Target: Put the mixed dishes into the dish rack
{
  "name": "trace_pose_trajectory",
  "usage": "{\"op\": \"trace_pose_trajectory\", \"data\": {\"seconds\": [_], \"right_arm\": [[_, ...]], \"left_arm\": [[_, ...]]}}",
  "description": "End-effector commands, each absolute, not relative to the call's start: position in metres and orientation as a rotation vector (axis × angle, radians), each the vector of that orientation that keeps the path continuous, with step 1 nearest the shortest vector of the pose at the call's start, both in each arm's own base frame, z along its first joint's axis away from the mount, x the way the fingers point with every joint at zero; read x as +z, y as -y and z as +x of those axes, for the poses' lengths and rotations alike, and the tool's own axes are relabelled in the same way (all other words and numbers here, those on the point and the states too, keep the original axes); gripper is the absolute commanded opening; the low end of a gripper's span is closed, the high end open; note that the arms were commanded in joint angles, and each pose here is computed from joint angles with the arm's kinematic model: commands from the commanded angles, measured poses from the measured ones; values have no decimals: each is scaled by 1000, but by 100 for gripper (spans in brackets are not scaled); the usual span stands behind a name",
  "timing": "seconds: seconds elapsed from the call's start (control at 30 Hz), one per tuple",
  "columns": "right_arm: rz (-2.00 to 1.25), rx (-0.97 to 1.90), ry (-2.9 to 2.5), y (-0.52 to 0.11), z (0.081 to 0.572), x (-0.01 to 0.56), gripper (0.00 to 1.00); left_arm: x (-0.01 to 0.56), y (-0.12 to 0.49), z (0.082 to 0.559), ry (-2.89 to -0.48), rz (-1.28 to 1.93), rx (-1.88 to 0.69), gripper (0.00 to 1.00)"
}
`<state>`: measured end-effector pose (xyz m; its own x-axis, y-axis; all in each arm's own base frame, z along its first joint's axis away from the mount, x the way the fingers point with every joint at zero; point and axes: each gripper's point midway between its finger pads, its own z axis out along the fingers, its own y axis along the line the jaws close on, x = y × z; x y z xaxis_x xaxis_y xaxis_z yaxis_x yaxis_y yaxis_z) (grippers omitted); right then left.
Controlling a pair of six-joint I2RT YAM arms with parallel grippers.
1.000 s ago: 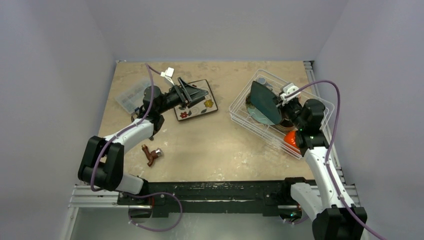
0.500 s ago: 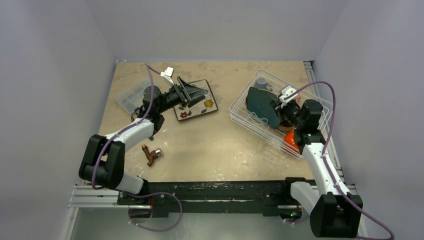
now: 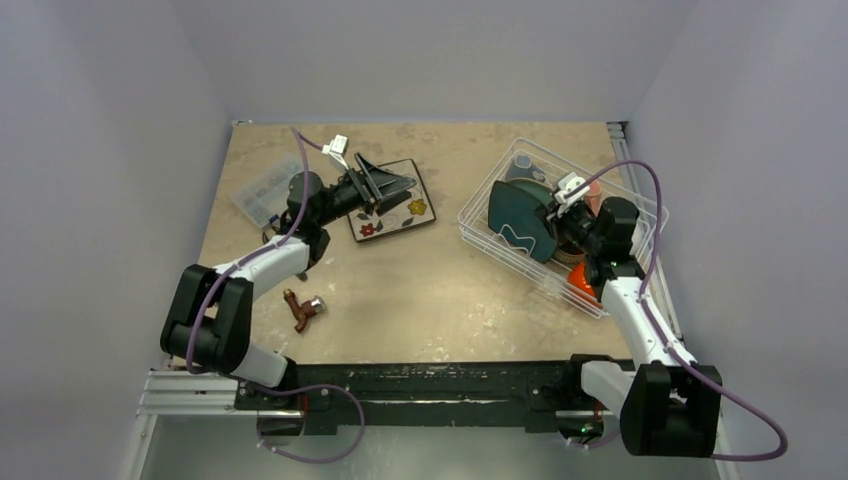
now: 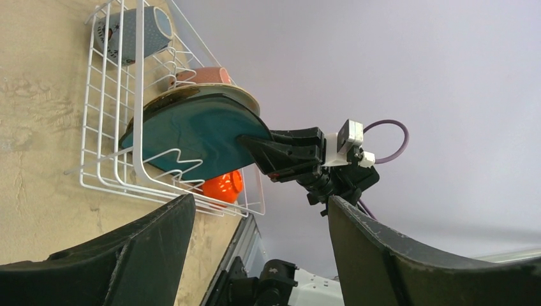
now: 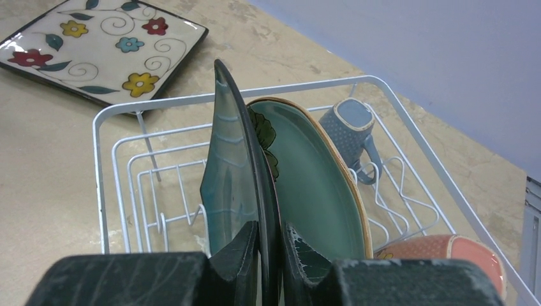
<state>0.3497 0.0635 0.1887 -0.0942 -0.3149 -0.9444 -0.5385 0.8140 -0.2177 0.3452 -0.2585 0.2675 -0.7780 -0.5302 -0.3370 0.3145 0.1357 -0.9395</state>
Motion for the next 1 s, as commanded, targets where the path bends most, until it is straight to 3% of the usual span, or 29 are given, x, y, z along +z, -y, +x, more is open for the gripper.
{"op": "trace_pose_trajectory", "data": {"seconds": [0.0, 0.43, 0.5, 0.57, 0.87, 0.97], "right_arm": [[-676, 109, -1529, -56, 364, 231, 14], [-475, 70, -1638, -36, 357, 266, 53], [-371, 73, -1687, -28, 355, 271, 64], [-288, 120, -1750, -28, 346, 268, 96], [199, 585, -1766, -60, 298, 286, 99], [221, 737, -1854, -80, 286, 276, 99]], "left_arm": [[278, 256, 346, -1733, -175, -1738, 75], [275, 253, 347, -1764, -175, -1693, 75], [272, 251, 348, -1787, -166, -1635, 75], [269, 248, 348, -1822, -145, -1556, 76], [254, 195, 362, -1959, -208, -990, 83], [239, 164, 364, -2009, -353, -793, 91]]}}
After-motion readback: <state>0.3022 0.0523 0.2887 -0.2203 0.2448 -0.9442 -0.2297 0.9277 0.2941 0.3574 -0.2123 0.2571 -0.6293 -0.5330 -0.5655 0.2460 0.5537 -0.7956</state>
